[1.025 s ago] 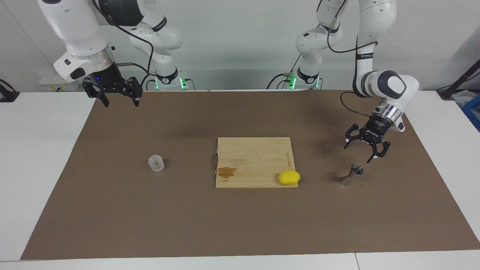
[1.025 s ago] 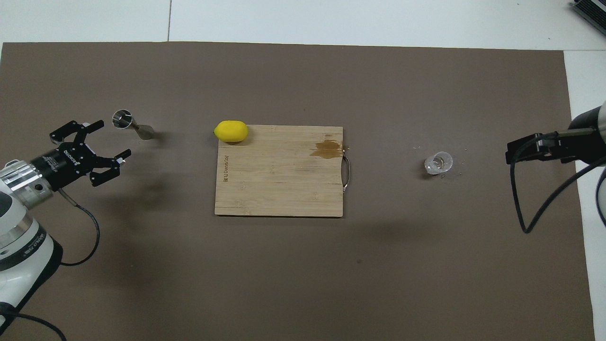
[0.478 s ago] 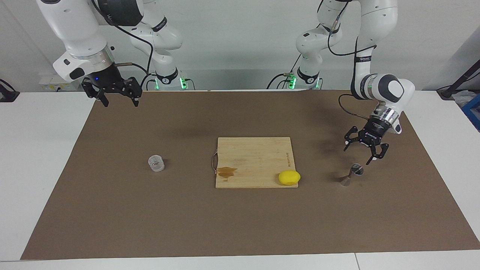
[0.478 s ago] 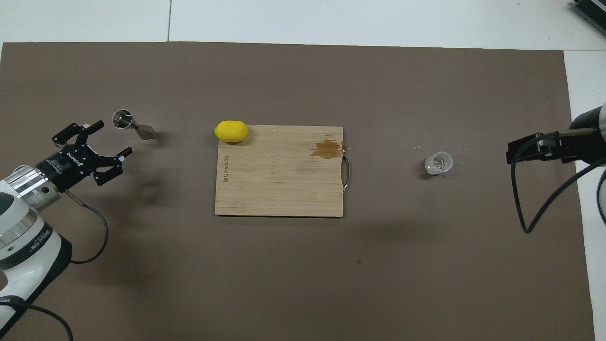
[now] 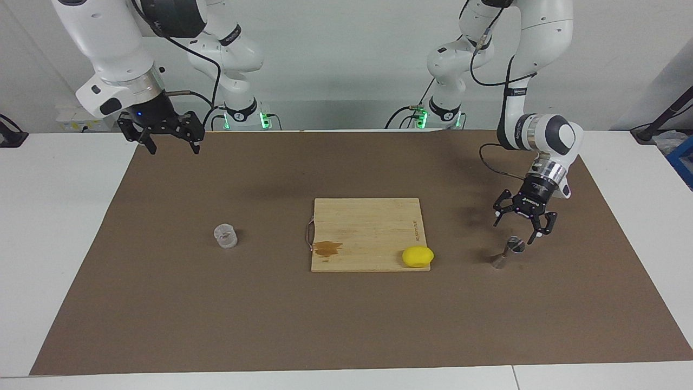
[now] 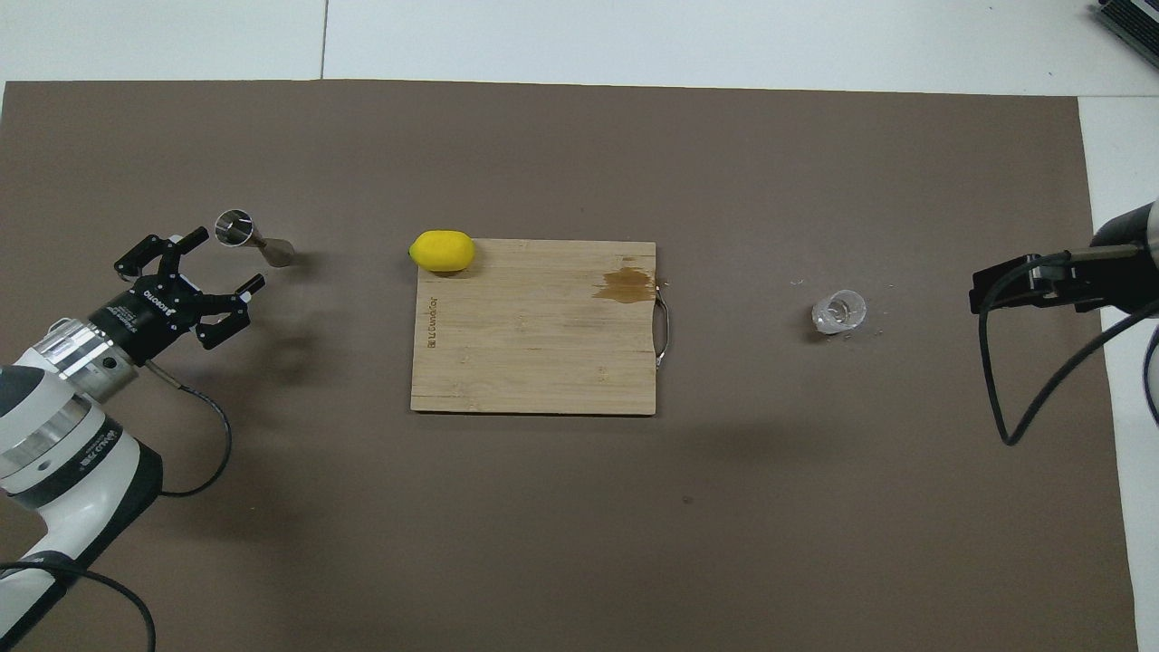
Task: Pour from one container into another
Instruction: 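Move the left gripper toward the small metal cup, then close the left gripper around the small metal cup, then lift the metal cup with the left gripper and carry it over the board, then lower the metal cup onto the board while the right gripper reaches the clear cup, then open the left gripper and withdraw while the right gripper grasps the clear cup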
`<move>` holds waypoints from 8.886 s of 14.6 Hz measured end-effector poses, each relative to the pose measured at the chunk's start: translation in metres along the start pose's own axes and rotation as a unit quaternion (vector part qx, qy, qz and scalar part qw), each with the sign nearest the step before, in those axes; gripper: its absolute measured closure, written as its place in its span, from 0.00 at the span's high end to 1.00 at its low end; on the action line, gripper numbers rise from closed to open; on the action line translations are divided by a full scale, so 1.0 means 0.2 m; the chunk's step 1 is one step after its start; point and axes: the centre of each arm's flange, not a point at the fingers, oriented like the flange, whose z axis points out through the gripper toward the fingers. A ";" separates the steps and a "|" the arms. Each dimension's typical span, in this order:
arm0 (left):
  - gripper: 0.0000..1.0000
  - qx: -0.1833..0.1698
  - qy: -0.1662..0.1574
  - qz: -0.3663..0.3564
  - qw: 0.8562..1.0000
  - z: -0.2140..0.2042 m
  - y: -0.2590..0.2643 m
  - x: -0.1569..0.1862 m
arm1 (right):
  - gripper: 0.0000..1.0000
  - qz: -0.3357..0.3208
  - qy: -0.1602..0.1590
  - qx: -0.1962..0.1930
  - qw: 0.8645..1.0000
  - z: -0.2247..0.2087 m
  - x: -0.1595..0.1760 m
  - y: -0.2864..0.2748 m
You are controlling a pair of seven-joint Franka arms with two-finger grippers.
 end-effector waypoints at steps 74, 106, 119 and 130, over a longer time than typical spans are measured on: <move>0.51 0.152 -0.007 -0.038 0.988 0.72 -1.15 -1.01 | 0.99 0.001 0.000 0.000 1.000 0.00 0.00 0.00; 0.51 0.172 0.042 -0.048 0.983 1.18 -1.44 -0.81 | 1.00 0.668 -0.188 0.180 0.697 1.37 0.40 0.47; 0.93 0.171 0.041 -0.038 0.984 1.16 -1.44 -0.83 | 1.00 0.636 -0.249 0.237 0.691 1.78 0.30 0.41; 1.00 0.178 0.054 0.152 0.971 0.98 -1.29 -1.09 | 0.99 0.640 -0.256 0.251 0.679 1.79 0.29 0.37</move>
